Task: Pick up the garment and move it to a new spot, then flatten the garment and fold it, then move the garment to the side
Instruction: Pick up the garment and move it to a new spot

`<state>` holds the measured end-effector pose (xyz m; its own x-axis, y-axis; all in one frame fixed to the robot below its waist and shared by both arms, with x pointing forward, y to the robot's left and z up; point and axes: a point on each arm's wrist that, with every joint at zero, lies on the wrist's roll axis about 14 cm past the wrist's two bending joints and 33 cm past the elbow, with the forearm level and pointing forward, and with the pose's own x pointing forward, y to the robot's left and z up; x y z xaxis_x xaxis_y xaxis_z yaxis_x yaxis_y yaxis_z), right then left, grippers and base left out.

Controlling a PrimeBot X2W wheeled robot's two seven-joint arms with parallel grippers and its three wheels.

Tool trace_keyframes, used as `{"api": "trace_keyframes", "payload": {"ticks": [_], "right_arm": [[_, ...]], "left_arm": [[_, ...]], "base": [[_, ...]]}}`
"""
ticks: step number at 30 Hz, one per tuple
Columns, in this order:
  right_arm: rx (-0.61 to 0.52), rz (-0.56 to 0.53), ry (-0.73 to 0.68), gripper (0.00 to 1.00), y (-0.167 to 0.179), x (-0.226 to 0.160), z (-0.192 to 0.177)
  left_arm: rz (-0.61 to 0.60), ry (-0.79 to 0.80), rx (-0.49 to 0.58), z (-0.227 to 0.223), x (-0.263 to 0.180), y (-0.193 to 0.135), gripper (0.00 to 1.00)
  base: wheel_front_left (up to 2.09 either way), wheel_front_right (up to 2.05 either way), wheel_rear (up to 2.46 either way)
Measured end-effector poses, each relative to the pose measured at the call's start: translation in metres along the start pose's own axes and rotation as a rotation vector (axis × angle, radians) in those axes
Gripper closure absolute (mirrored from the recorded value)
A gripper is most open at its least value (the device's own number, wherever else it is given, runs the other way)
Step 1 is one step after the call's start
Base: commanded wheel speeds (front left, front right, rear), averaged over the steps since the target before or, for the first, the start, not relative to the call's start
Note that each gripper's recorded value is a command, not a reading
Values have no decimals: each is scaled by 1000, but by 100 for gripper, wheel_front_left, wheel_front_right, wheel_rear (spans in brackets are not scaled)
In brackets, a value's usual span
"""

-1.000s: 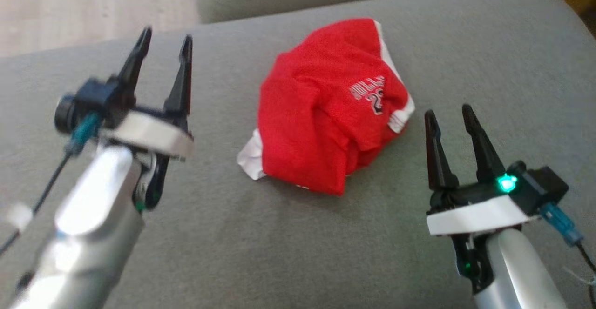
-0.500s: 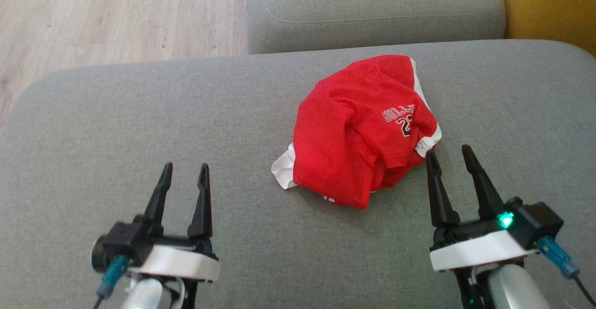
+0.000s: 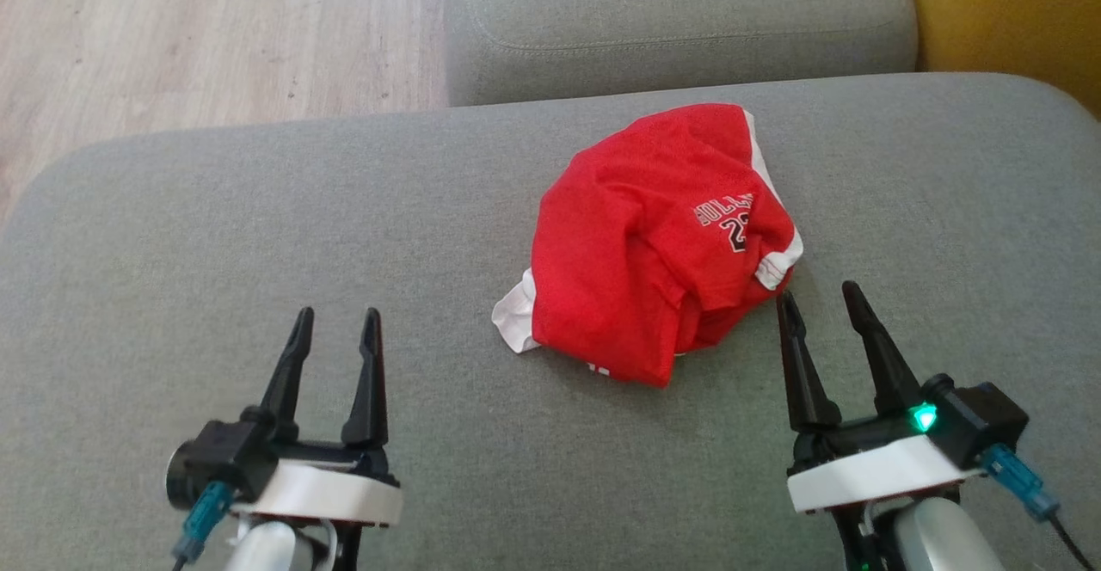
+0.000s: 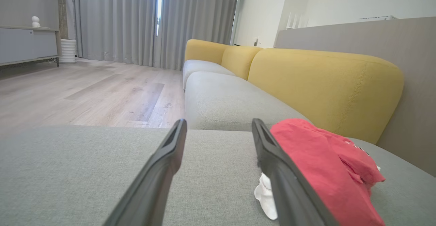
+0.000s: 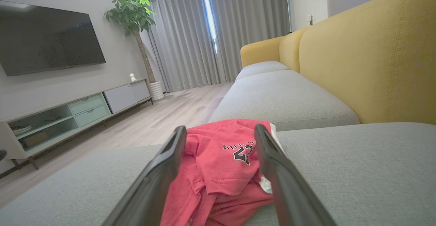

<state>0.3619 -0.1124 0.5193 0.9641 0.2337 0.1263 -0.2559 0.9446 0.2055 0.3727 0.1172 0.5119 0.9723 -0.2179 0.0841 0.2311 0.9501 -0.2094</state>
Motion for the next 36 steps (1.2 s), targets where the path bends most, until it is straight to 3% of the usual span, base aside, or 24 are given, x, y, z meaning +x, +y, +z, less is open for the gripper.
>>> {"api": "trace_keyframes", "payload": {"ticks": [8, 18, 24, 36], "right_arm": [[10, -38, 28, 0, -12, -2, -9], [14, -103, 84, 0, -36, 4, -28], [33, -148, 99, 0, -50, 2, -34], [46, -193, 109, 0, -63, -1, -37]], "left_arm": [[-104, 49, 8, -17, 14, -26, 0], [-407, 217, 62, -43, 65, -120, 0], [-455, 324, 90, -69, 76, -143, 0], [-459, 372, 95, -87, 97, -160, 0]], "base": [[0, 0, 0], [0, 0, 0], [0, 0, 0], [0, 0, 0]]}}
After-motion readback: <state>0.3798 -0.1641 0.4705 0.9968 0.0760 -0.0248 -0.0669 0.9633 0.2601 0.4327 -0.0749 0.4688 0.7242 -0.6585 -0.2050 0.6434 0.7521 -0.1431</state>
